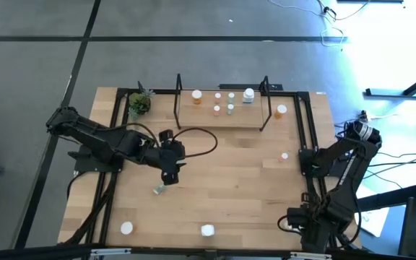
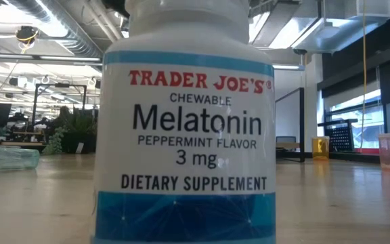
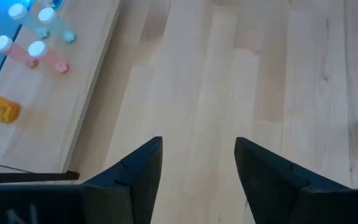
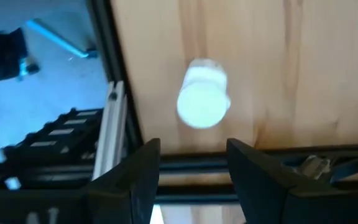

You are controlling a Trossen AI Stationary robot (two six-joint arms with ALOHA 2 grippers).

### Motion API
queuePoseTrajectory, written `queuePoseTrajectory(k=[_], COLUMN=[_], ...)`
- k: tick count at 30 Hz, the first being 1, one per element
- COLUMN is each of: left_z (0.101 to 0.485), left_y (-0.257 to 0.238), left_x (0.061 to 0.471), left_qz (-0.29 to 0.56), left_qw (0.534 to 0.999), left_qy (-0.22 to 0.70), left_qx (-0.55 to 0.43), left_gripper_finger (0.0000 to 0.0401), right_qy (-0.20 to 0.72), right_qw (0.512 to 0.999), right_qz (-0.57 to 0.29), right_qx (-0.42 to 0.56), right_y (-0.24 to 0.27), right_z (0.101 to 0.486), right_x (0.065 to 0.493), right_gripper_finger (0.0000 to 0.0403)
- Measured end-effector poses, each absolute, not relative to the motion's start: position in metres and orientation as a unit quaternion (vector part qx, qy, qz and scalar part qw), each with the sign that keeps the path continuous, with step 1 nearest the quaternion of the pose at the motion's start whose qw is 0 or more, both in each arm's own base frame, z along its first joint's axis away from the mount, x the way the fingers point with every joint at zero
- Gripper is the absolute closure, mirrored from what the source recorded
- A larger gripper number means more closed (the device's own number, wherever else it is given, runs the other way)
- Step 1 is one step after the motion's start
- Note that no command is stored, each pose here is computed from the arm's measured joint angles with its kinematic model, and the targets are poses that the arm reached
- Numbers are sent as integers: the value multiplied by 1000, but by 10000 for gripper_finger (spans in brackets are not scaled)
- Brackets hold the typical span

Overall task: Pick and place medicine bottles onto shelf by color
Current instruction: Put the right white pill bottle on the shelf aligned with the white bottle

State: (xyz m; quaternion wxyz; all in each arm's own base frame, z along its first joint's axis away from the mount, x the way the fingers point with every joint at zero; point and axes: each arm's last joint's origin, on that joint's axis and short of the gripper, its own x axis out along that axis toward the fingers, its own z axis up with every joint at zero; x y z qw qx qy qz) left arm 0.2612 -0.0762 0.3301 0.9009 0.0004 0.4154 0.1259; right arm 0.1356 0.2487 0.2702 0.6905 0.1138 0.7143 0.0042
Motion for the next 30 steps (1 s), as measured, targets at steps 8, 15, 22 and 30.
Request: queuePoseTrajectory(k=[8,15,22,30], left_z=[330,331,331,331], left_y=[-76,-75,-75,-75], left_x=[261,262,262,262], left_qz=[125,122,121,122], left_qw=[902,903,903,902], left_qy=[414,413,413,413], left_qx=[0,11,11,10], left_gripper_finger=[206,206,206,206], right_qy=[691,696,697,697], right_qw=[717,712,711,711], right_qz=[-20,-24,-24,-24], right_qx=[92,88,89,89], right_y=[253,257,258,258], right_z=[260,254,254,254], right_x=[141,142,142,142], right_gripper_finger=[216,216,216,216])
